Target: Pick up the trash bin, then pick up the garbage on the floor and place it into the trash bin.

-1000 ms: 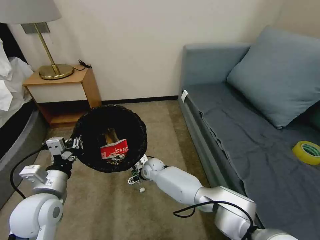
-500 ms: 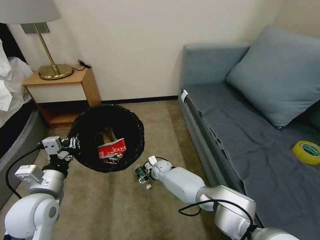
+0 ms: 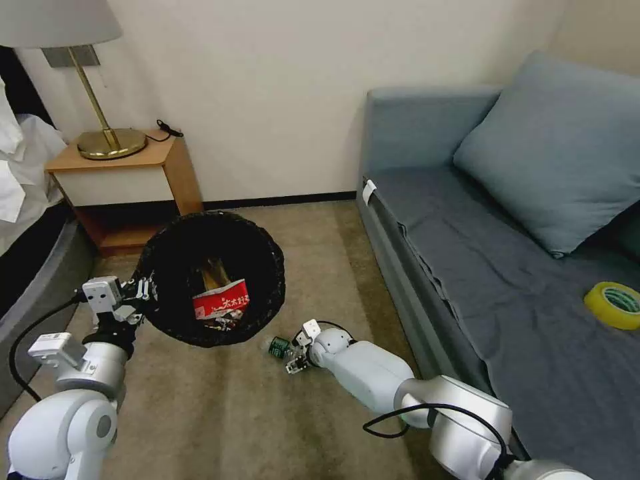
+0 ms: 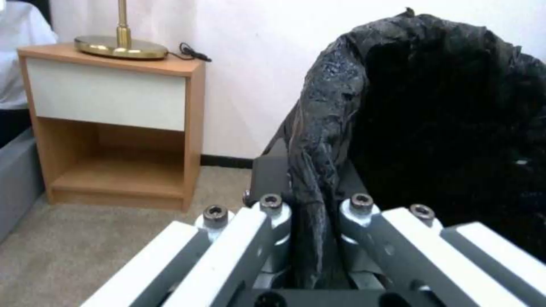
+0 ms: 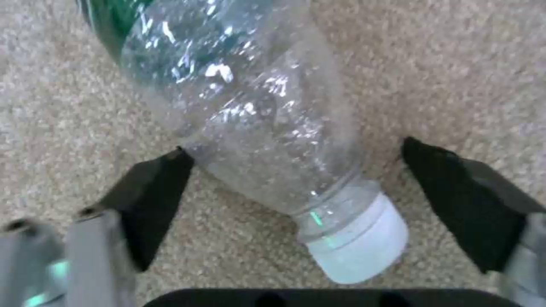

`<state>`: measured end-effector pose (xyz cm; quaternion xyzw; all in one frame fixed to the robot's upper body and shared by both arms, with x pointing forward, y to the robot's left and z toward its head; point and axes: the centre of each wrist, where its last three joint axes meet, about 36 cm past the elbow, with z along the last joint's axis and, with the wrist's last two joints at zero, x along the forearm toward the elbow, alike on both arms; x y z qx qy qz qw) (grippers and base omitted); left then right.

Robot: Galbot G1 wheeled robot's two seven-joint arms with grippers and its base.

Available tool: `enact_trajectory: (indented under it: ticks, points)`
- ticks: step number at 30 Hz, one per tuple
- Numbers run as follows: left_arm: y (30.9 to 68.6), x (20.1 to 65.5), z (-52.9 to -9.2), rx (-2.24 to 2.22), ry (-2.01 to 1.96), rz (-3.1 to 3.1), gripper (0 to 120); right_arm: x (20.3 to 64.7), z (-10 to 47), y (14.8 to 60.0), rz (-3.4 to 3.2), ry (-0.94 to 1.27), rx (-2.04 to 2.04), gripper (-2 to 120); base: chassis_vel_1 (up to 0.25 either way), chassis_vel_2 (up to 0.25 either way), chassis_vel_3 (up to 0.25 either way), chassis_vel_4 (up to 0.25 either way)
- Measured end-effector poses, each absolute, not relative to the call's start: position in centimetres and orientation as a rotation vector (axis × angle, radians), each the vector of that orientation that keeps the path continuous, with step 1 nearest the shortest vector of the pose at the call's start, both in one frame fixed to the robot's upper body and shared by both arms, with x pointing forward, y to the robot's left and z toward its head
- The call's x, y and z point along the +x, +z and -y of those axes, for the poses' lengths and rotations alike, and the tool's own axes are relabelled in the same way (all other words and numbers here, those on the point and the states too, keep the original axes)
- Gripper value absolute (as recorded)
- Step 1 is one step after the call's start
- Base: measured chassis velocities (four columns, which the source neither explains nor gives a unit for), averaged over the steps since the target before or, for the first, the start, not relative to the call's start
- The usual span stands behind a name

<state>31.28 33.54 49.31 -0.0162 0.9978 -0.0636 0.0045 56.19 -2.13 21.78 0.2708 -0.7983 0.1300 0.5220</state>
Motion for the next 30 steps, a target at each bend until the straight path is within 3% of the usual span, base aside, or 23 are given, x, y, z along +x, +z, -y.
enact_trajectory:
  ticks: [21,30]
  points:
    - [49.1,31.2,-33.8,-0.035,-0.204,-3.122,4,54.8,2.1,20.5,1.905,0.333,0.712,35,0.000,0.000,0.000,0.000]
    - [49.0,31.2,-34.0,-0.035,-0.209,-3.126,4,54.1,1.5,20.3,1.900,0.322,0.736,29,0.000,0.000,0.000,0.000]
